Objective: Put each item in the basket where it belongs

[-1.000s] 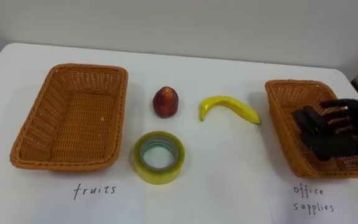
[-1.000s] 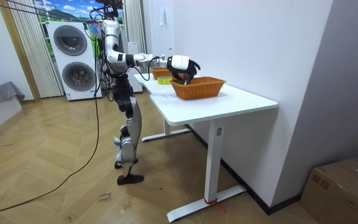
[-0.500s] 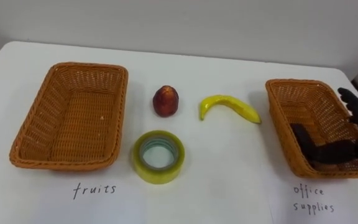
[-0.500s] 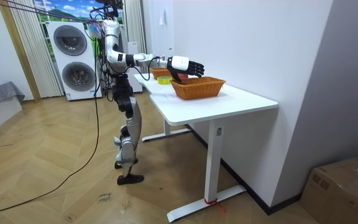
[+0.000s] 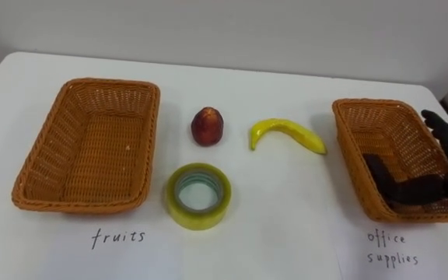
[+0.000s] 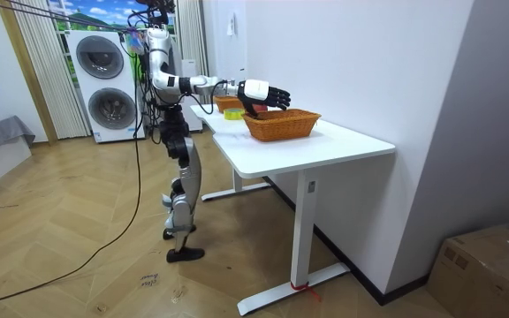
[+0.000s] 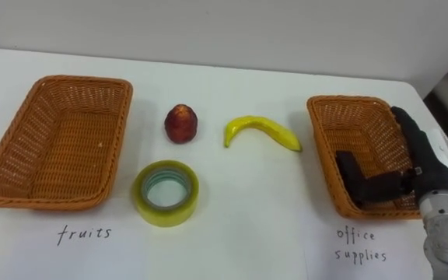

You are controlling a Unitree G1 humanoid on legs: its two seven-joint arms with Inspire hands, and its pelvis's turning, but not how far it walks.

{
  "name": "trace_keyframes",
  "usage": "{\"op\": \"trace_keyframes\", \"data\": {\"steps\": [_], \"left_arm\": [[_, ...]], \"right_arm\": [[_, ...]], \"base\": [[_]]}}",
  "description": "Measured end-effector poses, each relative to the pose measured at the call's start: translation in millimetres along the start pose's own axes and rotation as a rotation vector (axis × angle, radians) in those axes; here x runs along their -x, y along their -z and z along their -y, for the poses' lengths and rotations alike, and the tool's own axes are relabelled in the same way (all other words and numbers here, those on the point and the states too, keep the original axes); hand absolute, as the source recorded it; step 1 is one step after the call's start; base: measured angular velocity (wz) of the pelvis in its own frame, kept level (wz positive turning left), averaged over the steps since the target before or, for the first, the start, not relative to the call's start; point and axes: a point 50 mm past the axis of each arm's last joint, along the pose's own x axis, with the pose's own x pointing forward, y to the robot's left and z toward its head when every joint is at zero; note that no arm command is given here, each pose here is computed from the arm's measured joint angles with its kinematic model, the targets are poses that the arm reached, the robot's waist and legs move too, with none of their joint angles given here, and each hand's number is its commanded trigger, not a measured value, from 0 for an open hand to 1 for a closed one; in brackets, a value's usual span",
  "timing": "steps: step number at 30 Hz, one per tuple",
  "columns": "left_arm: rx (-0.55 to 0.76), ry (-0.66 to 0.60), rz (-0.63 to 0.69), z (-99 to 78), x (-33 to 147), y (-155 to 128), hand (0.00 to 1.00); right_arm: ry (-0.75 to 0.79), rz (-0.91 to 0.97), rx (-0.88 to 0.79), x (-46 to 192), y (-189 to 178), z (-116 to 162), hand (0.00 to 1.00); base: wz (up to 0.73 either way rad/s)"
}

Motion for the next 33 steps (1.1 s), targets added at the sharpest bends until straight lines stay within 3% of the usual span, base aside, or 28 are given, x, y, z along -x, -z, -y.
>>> {"op": "trace_keyframes", "data": {"steps": [12,33], "left_arm": [[0.008,-0.036,0.013,-1.7,0.0,-2.1,0.0],[0.01,-0.055,0.034,-2.2,0.1,-3.1,0.0]], "right_arm": [[0.03,0.011,-0.08,0.0,-1.5,1.3,0.0],[0.266,0.288,-0.155,1.4,-64.1,26.7,0.0]], "base": [[0.0],[0.0]]}}
